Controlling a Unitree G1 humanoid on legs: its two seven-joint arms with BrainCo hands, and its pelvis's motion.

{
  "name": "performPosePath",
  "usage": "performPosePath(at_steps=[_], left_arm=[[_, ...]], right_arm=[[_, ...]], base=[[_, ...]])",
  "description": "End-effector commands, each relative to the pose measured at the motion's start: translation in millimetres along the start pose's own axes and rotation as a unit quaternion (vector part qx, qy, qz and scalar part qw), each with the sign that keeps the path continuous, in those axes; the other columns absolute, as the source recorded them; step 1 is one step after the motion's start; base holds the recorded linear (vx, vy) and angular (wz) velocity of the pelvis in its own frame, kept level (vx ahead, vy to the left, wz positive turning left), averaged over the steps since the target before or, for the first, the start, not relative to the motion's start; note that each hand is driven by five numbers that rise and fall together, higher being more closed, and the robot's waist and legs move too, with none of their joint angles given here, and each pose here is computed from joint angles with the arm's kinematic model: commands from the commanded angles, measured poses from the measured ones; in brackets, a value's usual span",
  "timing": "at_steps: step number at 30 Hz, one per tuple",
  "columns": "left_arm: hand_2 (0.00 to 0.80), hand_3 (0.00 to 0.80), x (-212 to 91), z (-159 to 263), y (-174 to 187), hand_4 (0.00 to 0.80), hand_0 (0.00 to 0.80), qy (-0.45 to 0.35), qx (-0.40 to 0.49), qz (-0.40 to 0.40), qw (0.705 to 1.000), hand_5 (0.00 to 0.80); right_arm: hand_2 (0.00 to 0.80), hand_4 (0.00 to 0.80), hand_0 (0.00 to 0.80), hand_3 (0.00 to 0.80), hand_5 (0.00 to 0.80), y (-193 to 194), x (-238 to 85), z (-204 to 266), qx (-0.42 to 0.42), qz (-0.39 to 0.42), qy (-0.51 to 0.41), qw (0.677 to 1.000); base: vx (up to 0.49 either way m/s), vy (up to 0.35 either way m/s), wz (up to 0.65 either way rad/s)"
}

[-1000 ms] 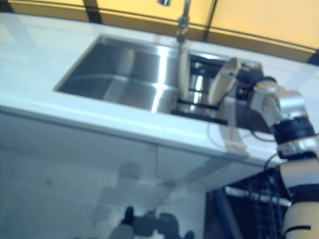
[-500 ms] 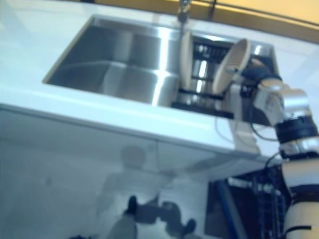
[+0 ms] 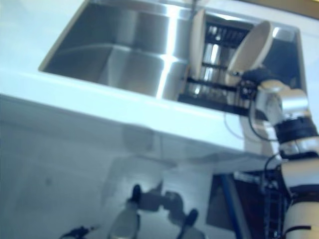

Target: Take plates into dishwasher

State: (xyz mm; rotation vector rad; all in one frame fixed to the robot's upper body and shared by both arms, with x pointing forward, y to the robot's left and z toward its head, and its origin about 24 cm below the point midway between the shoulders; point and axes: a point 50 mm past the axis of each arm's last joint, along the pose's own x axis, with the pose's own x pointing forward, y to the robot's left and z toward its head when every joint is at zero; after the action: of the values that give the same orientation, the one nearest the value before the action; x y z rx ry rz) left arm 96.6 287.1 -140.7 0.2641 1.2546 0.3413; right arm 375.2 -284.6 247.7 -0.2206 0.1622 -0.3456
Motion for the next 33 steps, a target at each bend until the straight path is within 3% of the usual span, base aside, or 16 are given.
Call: performPosePath(at_steps=[1, 12, 25, 33], left_arm=[[0.000, 0.000, 0.0, -4.1, 1.4, 0.000, 0.000, 0.001, 0.027, 0.013, 1.000, 0.000], [0.000, 0.000, -0.4, -10.9, 6.8, 0.000, 0.000, 0.009, 0.050, 0.029, 0.998, 0.000], [0.000, 0.000, -1.4, -25.1, 8.1, 0.000, 0.000, 0.028, 0.071, 0.035, 0.996, 0.000], [0.000, 0.000, -2.2, -35.1, 14.9, 0.000, 0.000, 0.037, 0.093, 0.042, 0.994, 0.000]], right_arm=[[0.800, 0.800, 0.800, 0.800, 0.800, -27.6, -7.2, 37.2, -0.030, -0.074, -0.066, 0.995], [0.800, 0.800, 0.800, 0.800, 0.800, -61.6, -17.5, 61.6, -0.099, -0.179, -0.084, 0.975], [0.800, 0.800, 0.800, 0.800, 0.800, -73.6, -28.0, 84.9, -0.109, -0.220, -0.127, 0.961], [0.800, 0.800, 0.800, 0.800, 0.800, -88.1, -44.5, 114.5, -0.216, -0.263, -0.172, 0.925]], base=[[0.001, -0.022, 0.07], [0.013, -0.023, 0.04], [0.005, -0.002, 0.00], [0.015, -0.021, -0.01]])
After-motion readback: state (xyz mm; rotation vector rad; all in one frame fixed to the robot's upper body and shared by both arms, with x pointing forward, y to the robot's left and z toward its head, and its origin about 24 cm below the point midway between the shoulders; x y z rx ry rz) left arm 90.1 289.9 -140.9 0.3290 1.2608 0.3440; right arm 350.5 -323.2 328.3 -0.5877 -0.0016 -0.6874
